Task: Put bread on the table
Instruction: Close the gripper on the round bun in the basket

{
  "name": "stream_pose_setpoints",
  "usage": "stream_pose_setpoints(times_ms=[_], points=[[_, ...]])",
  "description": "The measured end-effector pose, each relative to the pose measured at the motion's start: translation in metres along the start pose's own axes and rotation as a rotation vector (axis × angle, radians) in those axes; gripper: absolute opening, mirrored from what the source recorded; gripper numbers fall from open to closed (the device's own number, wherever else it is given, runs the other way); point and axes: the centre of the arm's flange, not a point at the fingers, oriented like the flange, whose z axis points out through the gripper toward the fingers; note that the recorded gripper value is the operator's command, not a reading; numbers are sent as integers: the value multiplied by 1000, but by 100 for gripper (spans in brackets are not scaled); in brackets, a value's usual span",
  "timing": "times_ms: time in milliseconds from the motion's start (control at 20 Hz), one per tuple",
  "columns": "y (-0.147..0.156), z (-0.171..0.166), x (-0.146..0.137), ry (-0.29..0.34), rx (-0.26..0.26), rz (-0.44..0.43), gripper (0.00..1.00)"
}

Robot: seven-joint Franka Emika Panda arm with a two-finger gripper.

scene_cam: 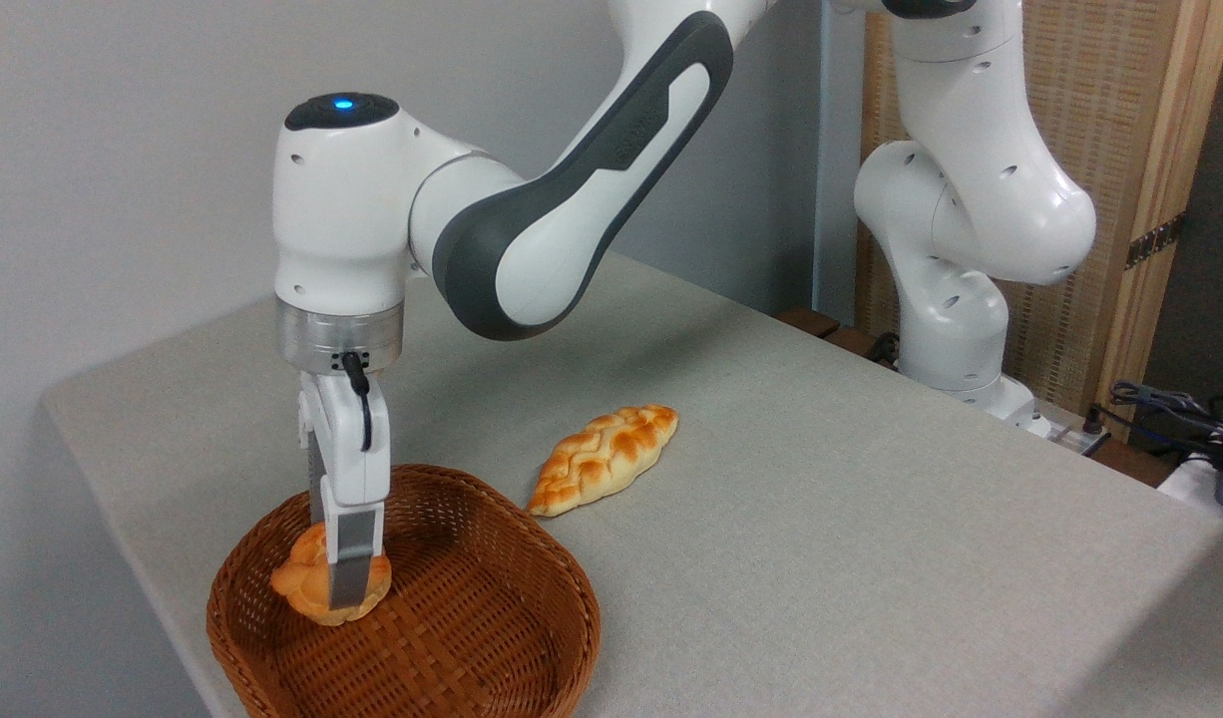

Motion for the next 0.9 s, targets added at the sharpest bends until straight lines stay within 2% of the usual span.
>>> stream_pose_setpoints(times_ms=[100,150,350,400,900], points=[[0,2,-1,-9,4,19,67],[0,2,-1,-10,4,21,54],[0,3,-1,-10,4,22,32],[0,3,-1,-10,4,22,29],[-1,2,0,-9,6,23,29]])
